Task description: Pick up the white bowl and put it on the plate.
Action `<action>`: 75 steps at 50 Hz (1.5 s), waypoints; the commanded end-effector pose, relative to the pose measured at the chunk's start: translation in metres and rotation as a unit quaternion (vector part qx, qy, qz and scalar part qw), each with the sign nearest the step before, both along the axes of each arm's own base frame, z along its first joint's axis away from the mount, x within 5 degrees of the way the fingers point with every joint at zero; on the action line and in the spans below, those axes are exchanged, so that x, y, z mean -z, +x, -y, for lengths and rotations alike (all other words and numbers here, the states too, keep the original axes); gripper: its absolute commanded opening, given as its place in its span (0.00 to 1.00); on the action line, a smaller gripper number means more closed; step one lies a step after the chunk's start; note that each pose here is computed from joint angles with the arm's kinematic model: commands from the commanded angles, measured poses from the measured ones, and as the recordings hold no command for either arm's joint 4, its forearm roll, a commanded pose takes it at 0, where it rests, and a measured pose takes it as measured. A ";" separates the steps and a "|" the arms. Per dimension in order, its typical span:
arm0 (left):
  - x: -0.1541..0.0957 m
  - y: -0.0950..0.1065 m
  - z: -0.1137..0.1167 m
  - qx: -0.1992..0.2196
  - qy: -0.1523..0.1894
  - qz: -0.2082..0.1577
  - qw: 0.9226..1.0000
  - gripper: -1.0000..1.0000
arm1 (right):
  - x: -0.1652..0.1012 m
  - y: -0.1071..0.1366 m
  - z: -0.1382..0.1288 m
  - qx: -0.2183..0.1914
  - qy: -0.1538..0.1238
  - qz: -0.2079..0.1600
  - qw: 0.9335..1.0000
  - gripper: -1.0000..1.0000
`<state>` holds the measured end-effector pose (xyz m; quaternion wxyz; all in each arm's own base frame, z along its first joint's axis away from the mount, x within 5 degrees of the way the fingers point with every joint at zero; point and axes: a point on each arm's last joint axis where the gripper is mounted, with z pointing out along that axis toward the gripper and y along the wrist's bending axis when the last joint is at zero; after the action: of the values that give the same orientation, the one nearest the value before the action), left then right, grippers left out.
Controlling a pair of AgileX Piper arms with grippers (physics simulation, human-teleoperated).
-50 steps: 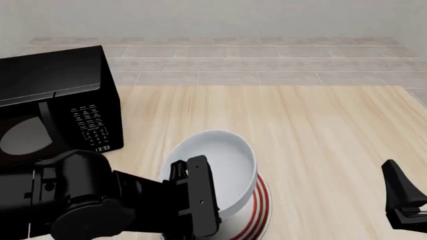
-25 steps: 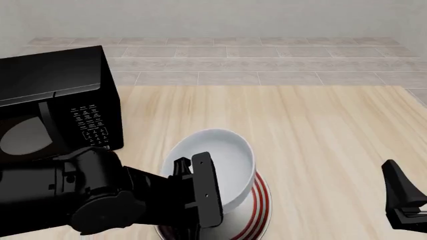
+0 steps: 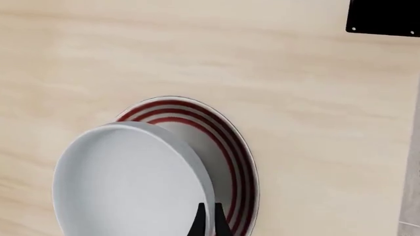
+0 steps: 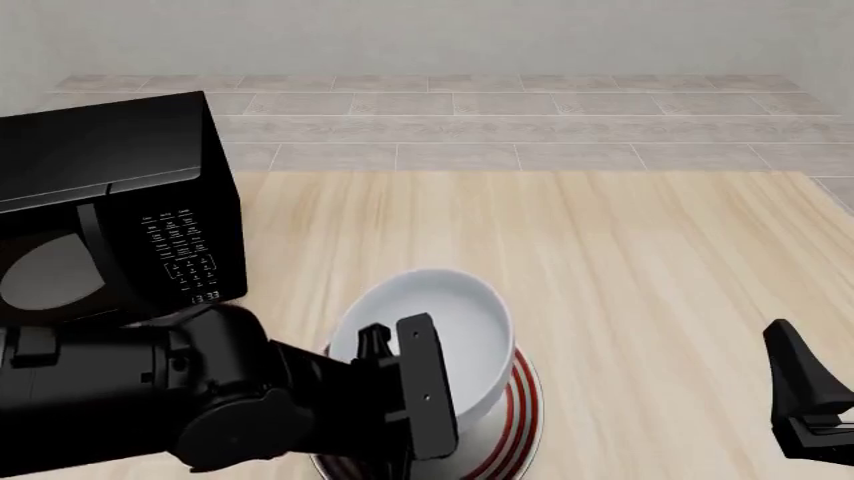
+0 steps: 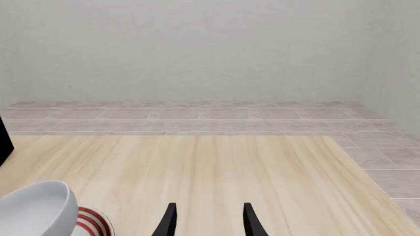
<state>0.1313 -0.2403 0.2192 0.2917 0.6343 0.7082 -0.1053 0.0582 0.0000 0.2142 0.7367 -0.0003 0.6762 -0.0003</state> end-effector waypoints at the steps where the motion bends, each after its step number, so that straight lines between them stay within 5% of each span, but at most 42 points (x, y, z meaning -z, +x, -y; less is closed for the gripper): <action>1: 0.011 0.001 0.002 0.000 0.008 -0.002 1.000 0.00 | 0.000 0.000 0.000 0.000 0.000 0.000 1.000 1.00; 50: 0.034 -0.004 0.003 -0.001 0.027 -0.019 0.999 0.00 | 0.000 0.000 0.000 0.000 0.000 0.000 1.000 1.00; 51: 0.034 -0.003 0.003 -0.001 0.027 -0.019 0.999 1.00 | 0.000 0.000 0.000 0.000 0.000 0.000 1.000 1.00; 75: 0.027 -0.002 -0.001 0.000 0.037 -0.020 0.999 1.00 | 0.000 0.000 0.000 0.000 0.000 0.000 1.000 1.00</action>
<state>0.1280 -0.2417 0.1880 0.2547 0.6409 0.7179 -0.0948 0.0582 0.0000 0.2142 0.7367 -0.0003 0.6763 -0.0004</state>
